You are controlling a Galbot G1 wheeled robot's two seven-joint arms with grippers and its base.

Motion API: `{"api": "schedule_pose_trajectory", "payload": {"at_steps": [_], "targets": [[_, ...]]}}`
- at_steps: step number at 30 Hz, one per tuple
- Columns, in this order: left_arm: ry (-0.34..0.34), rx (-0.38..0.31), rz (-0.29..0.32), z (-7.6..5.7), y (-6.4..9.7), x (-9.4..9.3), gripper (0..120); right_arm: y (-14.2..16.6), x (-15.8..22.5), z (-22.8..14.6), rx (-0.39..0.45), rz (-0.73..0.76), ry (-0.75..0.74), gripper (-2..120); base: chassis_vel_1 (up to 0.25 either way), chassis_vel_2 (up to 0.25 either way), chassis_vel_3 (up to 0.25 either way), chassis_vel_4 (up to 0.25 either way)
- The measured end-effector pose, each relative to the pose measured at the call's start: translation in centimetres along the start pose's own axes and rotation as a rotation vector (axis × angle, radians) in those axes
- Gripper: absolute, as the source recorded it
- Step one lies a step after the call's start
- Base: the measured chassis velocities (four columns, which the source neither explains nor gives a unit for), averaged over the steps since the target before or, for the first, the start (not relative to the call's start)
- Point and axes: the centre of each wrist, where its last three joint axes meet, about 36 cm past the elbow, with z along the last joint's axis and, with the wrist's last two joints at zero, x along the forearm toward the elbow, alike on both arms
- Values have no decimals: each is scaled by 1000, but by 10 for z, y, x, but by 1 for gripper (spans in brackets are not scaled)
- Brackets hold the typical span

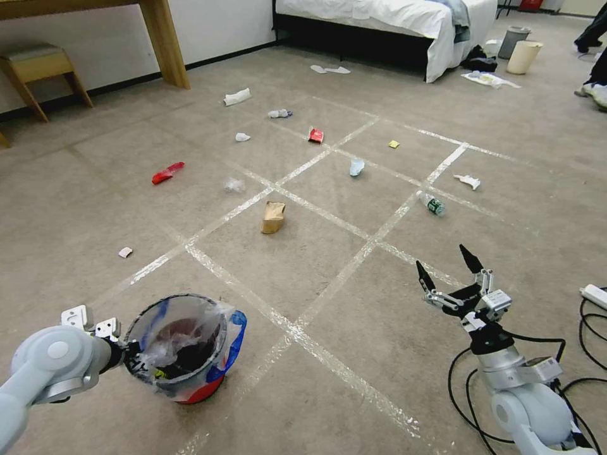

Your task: Pick up the trash bin and place the garbage on the floor into it.

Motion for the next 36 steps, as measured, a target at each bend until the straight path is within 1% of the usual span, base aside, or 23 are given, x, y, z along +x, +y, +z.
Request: {"api": "schedule_pose_trajectory", "payload": {"at_steps": [1,4,5,8,9,10,11,14,15,18,19,21,24,26,27,30,33,34,36], "targets": [[0,0,0,0,0,0,0,0,0,0,0,0,0,100,0,0,0,0],[-15,31,27,-6,-2,19,0,1,-2,-1,-1,20,-9,100,0,0,0,0],[-15,31,27,-6,-2,19,0,1,-2,-1,-1,20,-9,100,0,0,0,0],[-28,42,53,-9,-5,34,0,4,-3,-1,-6,33,-17,100,0,0,0,0],[-28,42,53,-9,-5,34,0,4,-3,-1,-6,33,-17,100,0,0,0,0],[-35,51,57,-11,-6,40,0,6,-3,-2,-6,39,-20,100,0,0,0,0],[-35,51,57,-11,-6,40,0,6,-3,-2,-6,39,-20,100,0,0,0,0],[-51,83,72,-17,-9,61,0,6,-4,-5,7,52,-22,100,0,0,0,0],[-51,83,72,-17,-9,61,0,6,-4,-5,7,52,-22,100,0,0,0,0],[-70,89,80,-20,-12,80,0,5,-5,-7,20,73,-19,100,0,0,0,0],[-70,89,80,-20,-12,80,0,5,-5,-7,20,73,-19,100,0,0,0,0],[-78,94,81,-23,-12,89,0,7,-6,-8,31,89,-16,100,0,0,0,0],[-80,97,77,-24,-11,92,0,7,-7,-9,32,91,-15,100,0,0,0,0],[-88,110,65,-29,-7,98,0,10,-8,-10,41,97,-17,100,0,0,0,0],[-88,110,65,-29,-7,98,0,10,-8,-10,41,97,-17,100,0,0,0,0],[-79,120,46,-35,2,101,0,13,-9,-11,52,100,-12,100,0,0,0,0],[-73,124,43,-37,4,101,0,14,-8,-10,50,100,-12,100,0,0,0,0],[-59,135,38,-40,7,101,0,15,-9,-9,45,103,-14,100,0,0,0,0],[-52,144,34,-43,11,101,0,17,-9,-9,41,104,-17,100,0,0,0,0]]}}
